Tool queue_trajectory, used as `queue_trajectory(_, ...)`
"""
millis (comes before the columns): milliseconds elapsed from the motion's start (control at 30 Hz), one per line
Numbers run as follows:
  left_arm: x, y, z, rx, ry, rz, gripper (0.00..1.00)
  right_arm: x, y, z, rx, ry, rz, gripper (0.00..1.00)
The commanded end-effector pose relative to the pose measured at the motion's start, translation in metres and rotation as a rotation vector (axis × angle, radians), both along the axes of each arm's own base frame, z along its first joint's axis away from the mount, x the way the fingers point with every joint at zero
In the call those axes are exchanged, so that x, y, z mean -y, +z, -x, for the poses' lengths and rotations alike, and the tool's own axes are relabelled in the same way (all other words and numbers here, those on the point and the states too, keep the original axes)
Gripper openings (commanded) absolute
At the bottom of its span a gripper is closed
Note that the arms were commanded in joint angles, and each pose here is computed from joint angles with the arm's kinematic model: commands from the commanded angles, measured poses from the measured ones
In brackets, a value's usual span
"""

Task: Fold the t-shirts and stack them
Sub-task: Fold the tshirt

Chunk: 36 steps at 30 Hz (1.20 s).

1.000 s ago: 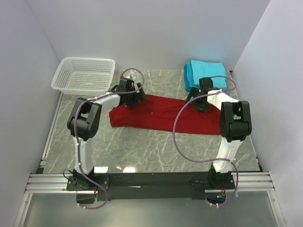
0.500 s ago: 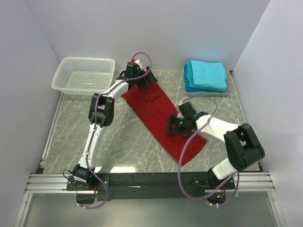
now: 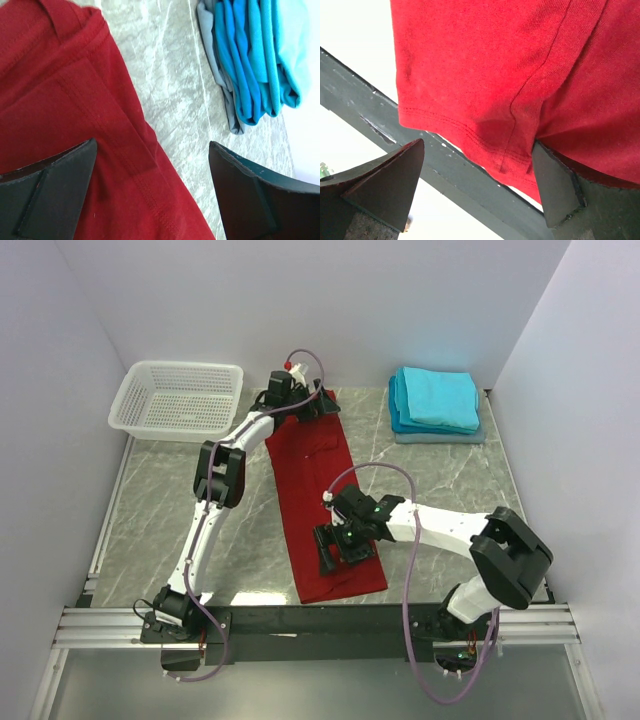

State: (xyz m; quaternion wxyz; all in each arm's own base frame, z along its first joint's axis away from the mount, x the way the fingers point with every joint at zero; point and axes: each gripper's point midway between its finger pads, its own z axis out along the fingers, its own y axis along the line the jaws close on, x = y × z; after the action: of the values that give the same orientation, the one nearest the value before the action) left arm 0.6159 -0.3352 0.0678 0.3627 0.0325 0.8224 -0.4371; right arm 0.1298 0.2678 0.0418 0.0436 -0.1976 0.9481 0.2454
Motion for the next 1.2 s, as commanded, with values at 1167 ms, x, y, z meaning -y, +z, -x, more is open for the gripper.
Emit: queue_trajectory(1167,-0.011,0.041,-0.027,0.118,0.083,0.108,0.99,0.01,0.016,0.034,0.046,-0.012,-0.067,0.71)
